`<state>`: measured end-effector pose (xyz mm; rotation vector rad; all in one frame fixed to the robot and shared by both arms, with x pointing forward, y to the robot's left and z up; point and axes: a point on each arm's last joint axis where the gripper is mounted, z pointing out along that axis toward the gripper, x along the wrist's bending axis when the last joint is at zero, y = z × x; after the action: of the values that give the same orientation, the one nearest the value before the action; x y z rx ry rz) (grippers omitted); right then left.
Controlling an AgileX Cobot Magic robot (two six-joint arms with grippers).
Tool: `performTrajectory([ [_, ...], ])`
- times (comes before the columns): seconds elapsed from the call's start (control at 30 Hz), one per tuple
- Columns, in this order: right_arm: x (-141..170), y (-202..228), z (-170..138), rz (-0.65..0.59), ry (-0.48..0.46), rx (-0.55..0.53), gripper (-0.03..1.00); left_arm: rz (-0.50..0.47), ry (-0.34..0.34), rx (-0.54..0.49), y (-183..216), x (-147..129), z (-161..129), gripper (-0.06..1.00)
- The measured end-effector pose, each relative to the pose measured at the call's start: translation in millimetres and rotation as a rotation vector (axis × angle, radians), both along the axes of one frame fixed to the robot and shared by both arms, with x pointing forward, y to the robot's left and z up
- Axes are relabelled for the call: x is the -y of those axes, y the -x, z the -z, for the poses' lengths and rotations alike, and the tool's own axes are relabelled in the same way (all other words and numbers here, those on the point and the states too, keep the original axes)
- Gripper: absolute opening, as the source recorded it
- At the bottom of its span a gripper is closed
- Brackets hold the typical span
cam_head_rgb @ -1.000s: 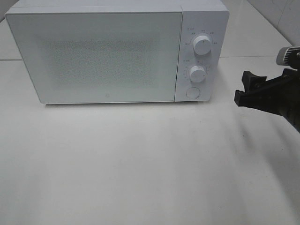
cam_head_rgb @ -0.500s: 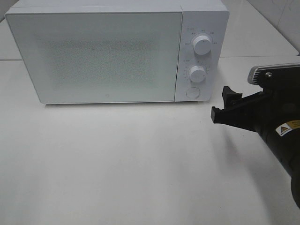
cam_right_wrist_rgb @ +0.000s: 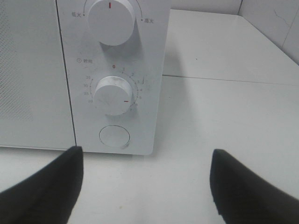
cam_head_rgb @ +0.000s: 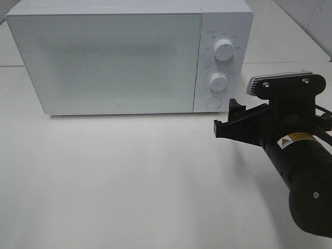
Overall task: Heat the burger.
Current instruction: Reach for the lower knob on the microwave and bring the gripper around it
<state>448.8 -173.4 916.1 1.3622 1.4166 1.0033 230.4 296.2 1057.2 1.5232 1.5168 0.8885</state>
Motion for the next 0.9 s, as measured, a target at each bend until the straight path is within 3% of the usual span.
performTrajectory([
  [0.9,-26,-44,19,-0.02,-0.019,0.019,0.75,0.0,0.0,0.0,0,0,0,0.97],
])
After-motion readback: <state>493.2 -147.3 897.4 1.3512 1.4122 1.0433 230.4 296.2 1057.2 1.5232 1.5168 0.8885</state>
